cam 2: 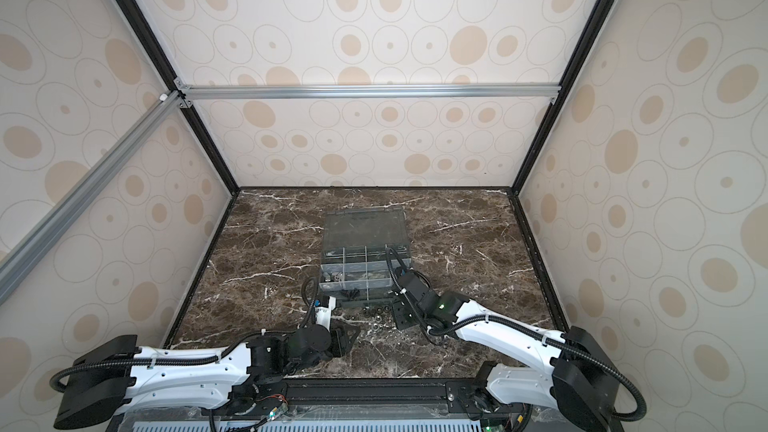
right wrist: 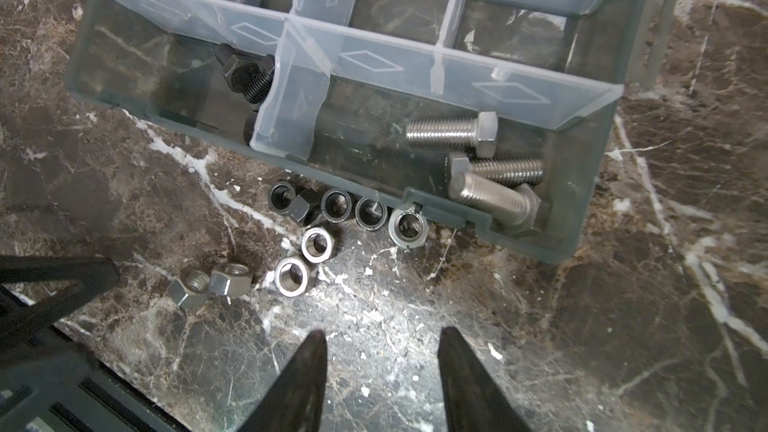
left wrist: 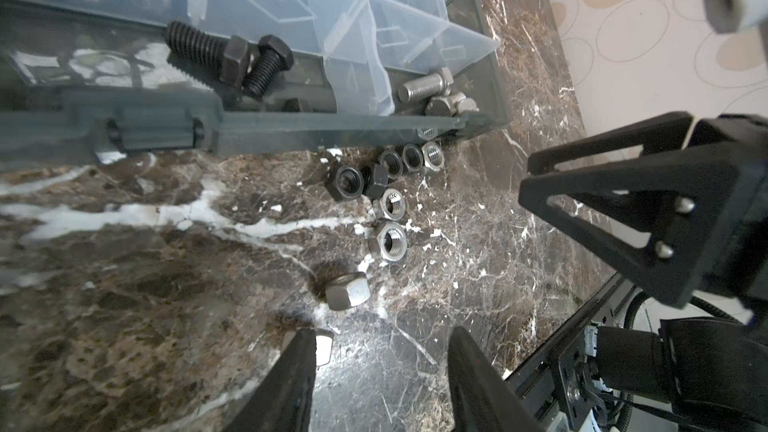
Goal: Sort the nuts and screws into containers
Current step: 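Lower the left gripper onto a silver hex nut beside the box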
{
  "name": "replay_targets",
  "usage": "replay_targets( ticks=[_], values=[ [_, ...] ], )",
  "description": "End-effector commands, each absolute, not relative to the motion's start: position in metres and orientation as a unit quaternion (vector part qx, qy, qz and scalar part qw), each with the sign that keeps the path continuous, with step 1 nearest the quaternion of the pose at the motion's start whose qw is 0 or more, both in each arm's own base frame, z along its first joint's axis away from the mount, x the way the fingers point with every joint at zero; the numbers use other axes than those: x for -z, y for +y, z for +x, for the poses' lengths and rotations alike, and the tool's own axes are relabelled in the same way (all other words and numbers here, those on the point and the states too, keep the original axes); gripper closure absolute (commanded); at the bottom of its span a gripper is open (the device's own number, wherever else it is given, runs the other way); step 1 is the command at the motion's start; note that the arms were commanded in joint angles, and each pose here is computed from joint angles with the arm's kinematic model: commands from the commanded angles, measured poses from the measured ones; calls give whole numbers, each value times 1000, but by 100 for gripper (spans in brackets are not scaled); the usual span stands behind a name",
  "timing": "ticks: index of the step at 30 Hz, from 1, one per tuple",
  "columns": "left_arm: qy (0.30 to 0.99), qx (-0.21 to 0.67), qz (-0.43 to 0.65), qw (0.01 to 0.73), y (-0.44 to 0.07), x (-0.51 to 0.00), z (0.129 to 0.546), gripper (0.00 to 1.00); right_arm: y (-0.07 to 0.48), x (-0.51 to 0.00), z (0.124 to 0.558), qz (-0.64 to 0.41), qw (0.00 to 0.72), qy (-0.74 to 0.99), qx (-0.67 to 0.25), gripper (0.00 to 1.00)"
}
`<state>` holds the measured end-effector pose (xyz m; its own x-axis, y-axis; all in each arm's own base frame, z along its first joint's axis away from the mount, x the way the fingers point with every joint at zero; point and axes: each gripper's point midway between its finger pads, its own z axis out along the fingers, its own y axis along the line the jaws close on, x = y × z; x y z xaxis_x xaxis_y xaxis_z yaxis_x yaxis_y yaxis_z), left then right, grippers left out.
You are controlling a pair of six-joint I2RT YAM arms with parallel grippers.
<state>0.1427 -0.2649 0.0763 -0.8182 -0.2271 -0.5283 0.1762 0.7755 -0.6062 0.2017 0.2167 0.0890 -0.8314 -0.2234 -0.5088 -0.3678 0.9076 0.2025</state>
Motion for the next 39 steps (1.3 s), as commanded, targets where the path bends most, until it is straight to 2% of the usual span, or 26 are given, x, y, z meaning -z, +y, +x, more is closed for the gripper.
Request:
replay_targets(
  ticks=[1,25,39],
  values=[
    [894,333,-27,299,-273,-80,139,48,208,-86,202,-144,249,948,-136,53],
    [931,220,-1,292,-271,-54,135,48,206,-83,201,-143,248,949,-134,52],
    [936,197,17,291,-280,-45,137,49,207,-82,202,-143,247,949,-133,52]
  ],
)
